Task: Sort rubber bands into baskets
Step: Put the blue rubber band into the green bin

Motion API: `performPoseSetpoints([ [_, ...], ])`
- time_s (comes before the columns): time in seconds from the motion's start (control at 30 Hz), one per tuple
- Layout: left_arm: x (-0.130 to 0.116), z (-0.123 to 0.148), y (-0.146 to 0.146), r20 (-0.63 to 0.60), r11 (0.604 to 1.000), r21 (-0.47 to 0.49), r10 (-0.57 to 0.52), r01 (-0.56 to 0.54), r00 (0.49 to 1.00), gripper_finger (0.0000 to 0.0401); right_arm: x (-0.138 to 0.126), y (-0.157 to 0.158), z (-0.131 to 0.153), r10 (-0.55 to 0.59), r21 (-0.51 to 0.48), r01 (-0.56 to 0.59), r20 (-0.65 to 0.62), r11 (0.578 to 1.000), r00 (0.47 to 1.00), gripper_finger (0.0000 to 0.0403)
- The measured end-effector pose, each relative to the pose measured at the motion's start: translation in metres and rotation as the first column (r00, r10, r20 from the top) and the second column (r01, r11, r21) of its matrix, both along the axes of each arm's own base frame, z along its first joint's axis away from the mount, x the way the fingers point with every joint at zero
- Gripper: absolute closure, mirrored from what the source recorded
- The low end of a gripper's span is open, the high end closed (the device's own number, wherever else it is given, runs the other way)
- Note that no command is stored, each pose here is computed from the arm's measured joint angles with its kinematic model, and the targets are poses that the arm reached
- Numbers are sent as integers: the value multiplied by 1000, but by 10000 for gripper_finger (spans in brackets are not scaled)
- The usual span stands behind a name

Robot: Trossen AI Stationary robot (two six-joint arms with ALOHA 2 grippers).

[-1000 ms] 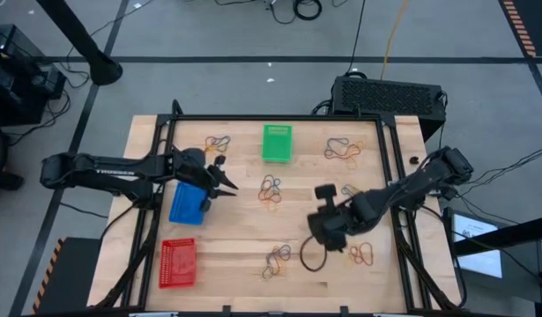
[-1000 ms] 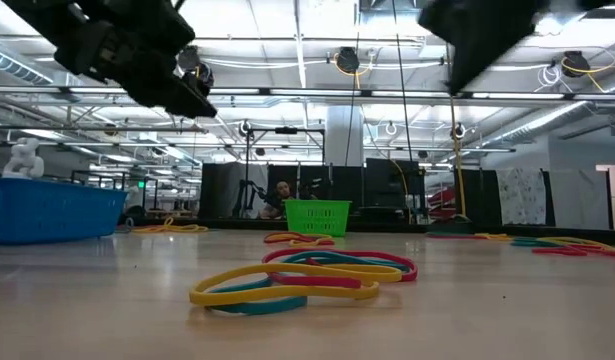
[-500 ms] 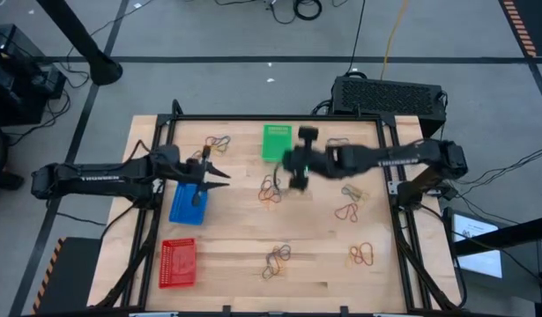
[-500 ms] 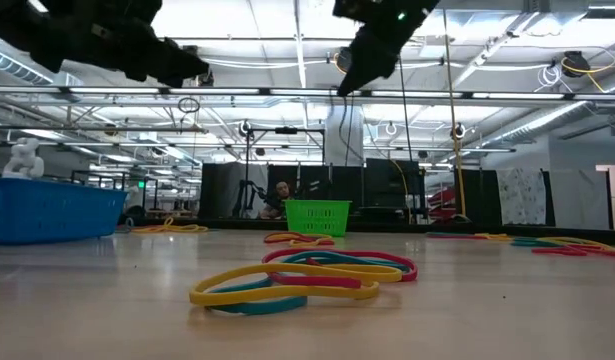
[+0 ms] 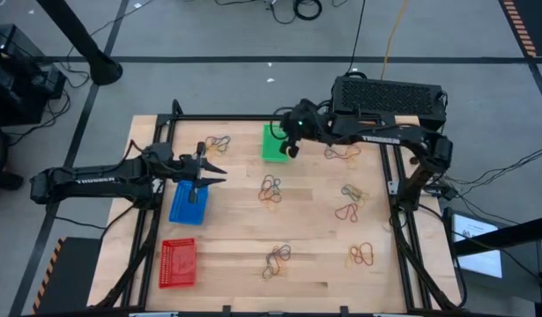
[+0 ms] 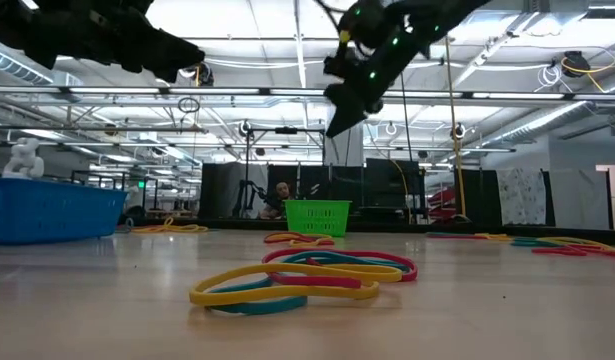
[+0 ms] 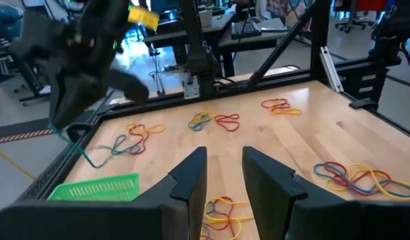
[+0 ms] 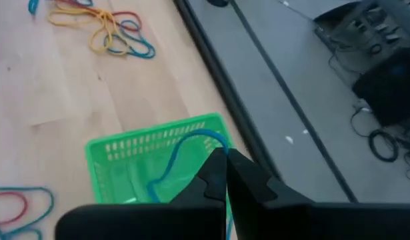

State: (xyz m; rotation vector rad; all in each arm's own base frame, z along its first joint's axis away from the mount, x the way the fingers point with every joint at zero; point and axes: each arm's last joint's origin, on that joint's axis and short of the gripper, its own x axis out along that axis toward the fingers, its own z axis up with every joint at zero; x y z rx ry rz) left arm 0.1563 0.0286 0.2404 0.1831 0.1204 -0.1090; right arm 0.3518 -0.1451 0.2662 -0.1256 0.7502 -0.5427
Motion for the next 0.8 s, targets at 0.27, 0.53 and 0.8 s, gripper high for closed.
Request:
performPoseSetpoints([
  [0.27, 0, 0, 0, 0, 1000, -6, 1, -1, 1000, 296, 20, -9, -49, -9, 46, 13, -87, 999, 996, 402],
  [0.53, 0, -1, 0, -7, 1000, -9, 1, -1, 1000, 296, 25, -11, -72, -8, 69, 18, -148, 997, 989, 386],
  [0.8, 0, -1, 0, -9, 1000, -10, 1, -1, 1000, 296, 17, -7, -59, -21, 82, 34, -153, 996, 988, 329],
])
